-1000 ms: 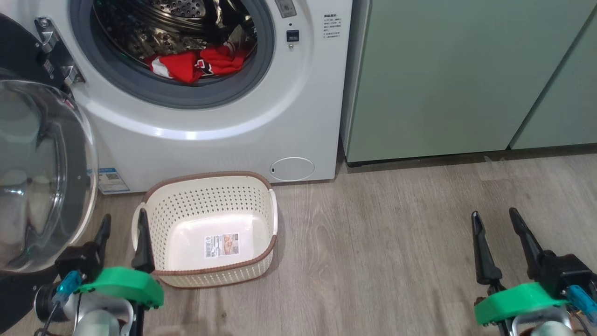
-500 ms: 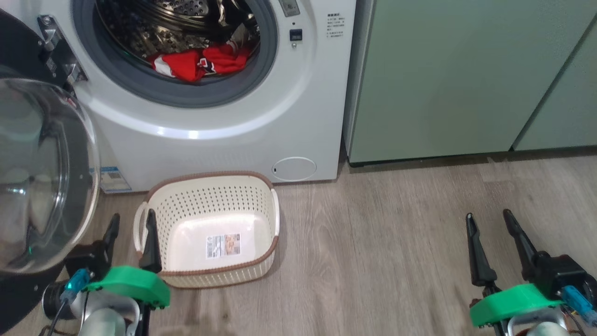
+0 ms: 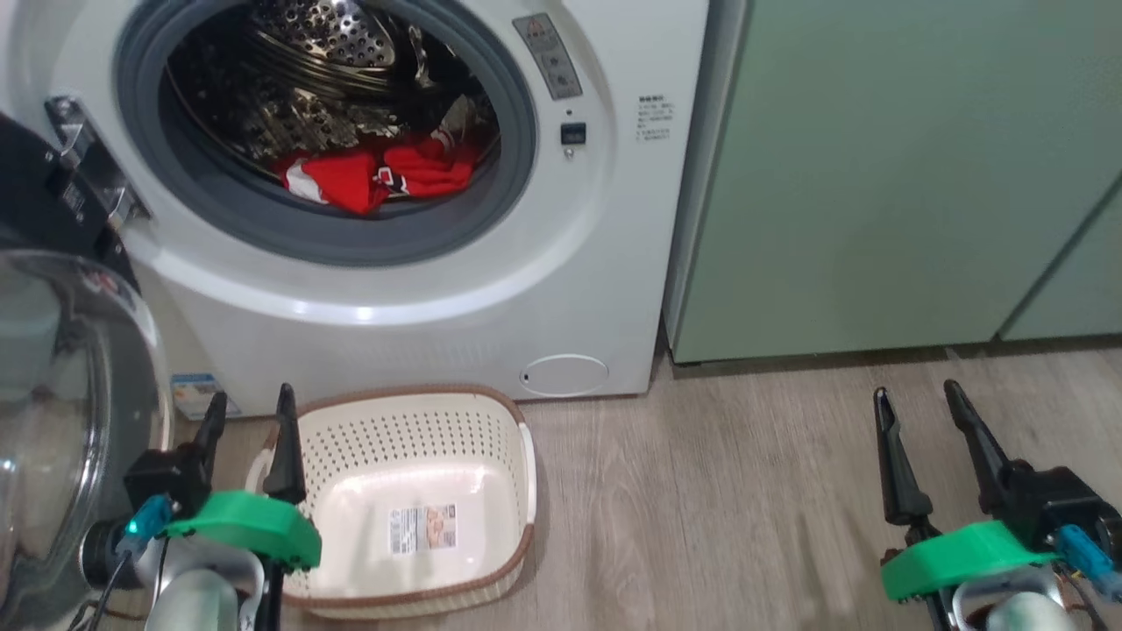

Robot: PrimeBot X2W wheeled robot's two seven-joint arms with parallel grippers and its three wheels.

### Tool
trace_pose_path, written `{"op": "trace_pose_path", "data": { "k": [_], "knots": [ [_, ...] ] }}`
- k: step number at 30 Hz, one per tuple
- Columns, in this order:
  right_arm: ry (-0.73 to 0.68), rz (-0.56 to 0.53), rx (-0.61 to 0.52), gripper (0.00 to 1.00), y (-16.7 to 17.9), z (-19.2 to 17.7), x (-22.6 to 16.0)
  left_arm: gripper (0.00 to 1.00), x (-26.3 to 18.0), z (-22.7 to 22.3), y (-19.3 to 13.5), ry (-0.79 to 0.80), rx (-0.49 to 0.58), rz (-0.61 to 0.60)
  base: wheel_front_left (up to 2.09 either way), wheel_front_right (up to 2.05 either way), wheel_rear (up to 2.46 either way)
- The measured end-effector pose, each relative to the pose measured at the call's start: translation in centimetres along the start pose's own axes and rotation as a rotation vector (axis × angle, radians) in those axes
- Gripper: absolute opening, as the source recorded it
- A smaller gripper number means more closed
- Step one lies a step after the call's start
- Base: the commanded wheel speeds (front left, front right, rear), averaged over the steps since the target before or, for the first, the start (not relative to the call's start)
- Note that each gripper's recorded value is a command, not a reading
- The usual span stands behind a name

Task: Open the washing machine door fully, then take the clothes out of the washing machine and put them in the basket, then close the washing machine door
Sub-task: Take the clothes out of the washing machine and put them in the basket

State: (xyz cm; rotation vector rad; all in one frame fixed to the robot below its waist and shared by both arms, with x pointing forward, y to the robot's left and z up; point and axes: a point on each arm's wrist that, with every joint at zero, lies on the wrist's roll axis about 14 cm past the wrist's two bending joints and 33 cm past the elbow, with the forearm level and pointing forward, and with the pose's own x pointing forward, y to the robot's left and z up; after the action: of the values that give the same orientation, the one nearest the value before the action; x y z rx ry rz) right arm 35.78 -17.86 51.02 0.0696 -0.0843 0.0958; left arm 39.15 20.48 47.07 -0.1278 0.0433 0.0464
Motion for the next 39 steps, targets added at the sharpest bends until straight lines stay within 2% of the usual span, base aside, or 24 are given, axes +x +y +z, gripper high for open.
{"op": "trace_pose_path", "data": {
  "k": [8, 16, 24, 30, 39],
  "knots": [
    [-0.001, 0.003, 0.000, 1.00, 0.1, 0.0, 0.1, 1.00, 0.2, 0.4, 0.1, -0.013, 0.000, 0.008, 0.99, -0.99, 0.00],
    [0.000, 0.000, 0.001, 1.00, 0.0, 0.0, 0.0, 1.00, 0.2, 0.2, -0.2, -0.005, 0.000, 0.001, 0.00, 0.00, 0.00],
    [0.032, 0.004, 0.003, 1.00, 0.1, -1.1, 0.5, 1.00, 0.1, -6.1, -1.7, 0.219, 0.059, -0.041, 0.00, 0.00, 0.00],
    [0.050, -0.002, -0.001, 1.00, -0.5, -1.8, 2.4, 1.00, 5.7, -5.4, -4.4, 0.281, 0.060, -0.105, 0.00, 0.00, 0.00],
    [0.099, -0.022, -0.004, 1.00, -1.6, -4.2, 5.6, 1.00, 14.5, -5.8, -7.4, 0.479, -0.023, -0.152, 0.00, 0.00, 0.00]
  ]
}}
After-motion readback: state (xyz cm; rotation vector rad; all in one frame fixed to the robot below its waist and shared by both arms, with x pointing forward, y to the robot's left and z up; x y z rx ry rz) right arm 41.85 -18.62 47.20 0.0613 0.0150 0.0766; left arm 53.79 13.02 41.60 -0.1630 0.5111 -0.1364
